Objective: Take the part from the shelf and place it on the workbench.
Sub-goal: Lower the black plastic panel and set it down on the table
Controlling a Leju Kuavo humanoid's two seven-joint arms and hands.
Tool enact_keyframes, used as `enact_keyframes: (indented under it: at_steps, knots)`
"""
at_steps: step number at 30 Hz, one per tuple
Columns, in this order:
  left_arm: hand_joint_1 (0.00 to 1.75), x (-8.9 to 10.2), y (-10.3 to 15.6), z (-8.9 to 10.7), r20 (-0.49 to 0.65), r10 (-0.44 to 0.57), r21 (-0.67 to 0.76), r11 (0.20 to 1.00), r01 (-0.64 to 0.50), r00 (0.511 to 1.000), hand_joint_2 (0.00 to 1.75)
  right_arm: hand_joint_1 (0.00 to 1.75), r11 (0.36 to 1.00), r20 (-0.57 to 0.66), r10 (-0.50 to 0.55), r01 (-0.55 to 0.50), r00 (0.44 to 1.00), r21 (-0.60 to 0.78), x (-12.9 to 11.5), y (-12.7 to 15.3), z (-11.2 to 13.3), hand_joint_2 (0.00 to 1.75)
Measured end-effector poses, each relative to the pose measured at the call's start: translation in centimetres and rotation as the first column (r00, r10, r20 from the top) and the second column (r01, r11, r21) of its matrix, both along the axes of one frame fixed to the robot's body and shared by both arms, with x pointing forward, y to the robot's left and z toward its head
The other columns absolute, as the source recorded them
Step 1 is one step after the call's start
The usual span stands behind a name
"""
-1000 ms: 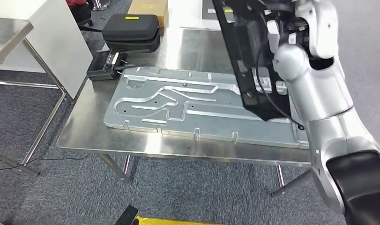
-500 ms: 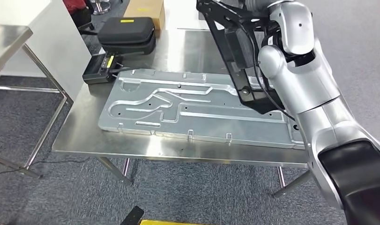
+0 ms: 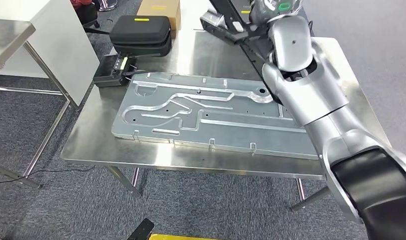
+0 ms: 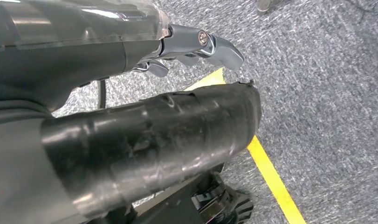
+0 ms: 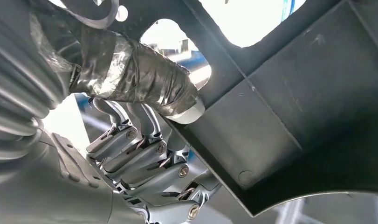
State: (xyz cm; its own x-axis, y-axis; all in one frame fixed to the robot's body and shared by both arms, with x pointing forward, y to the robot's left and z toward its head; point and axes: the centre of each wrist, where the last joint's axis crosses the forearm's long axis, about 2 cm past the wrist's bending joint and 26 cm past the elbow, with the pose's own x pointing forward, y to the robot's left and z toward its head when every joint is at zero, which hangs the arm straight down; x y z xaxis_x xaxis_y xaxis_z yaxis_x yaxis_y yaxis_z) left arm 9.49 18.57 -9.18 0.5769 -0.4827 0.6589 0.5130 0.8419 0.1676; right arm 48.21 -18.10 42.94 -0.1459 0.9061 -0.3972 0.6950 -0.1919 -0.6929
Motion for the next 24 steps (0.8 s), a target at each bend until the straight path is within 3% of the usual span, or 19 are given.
enact_keyframes:
  at_steps: [3, 6, 10, 11, 13, 17, 23, 24]
  knots:
    - [0.0, 0.1, 0.0, 0.0, 0.0, -0.001, 0.001, 1.0, 0.001, 1.0, 0.0, 1.75, 0.995, -0.006, -0.013, 0.012, 1.0, -0.095, -0.1, 0.7, -1.5, 1.75]
    - [0.0, 0.1, 0.0, 0.0, -0.001, 0.005, 0.0, 1.0, -0.005, 1.0, 0.0, 1.49, 0.987, -0.045, -0.018, 0.01, 0.999, -0.158, -0.2, 1.3, -3.7, 1.75]
    - [0.0, 0.1, -0.1, 0.0, -0.001, 0.008, -0.002, 1.0, -0.008, 1.0, 0.0, 0.13, 0.981, -0.083, -0.016, 0.0, 0.996, -0.197, -0.3, 2.0, -4.7, 1.75]
    - [0.0, 0.1, -0.1, 0.0, -0.001, 0.009, -0.002, 1.0, -0.009, 1.0, 0.0, 0.0, 0.979, -0.095, -0.018, -0.002, 0.995, -0.203, -0.3, 2.1, -5.0, 1.75]
    - [0.0, 0.1, -0.2, 0.1, -0.001, 0.01, -0.001, 1.0, -0.01, 1.0, 0.0, 0.0, 0.977, -0.122, -0.021, -0.005, 0.992, -0.215, -0.3, 2.2, -5.5, 1.75]
    - [0.0, 0.0, -0.2, 0.0, -0.002, 0.017, -0.001, 1.0, -0.017, 1.0, 0.0, 0.0, 0.974, -0.159, -0.029, -0.007, 0.987, -0.225, -0.3, 2.3, -6.2, 0.0]
    - [0.0, 0.0, -0.1, 0.0, -0.001, 0.023, 0.003, 1.0, -0.023, 1.0, 0.0, 0.0, 0.972, -0.206, -0.043, -0.006, 0.978, -0.233, -0.2, 2.0, -7.9, 0.0]
    - [0.0, 0.0, -0.1, 0.0, 0.0, 0.023, 0.004, 1.0, -0.023, 1.0, 0.0, 0.0, 0.973, -0.209, -0.044, -0.006, 0.977, -0.233, -0.2, 1.9, -7.9, 0.44]
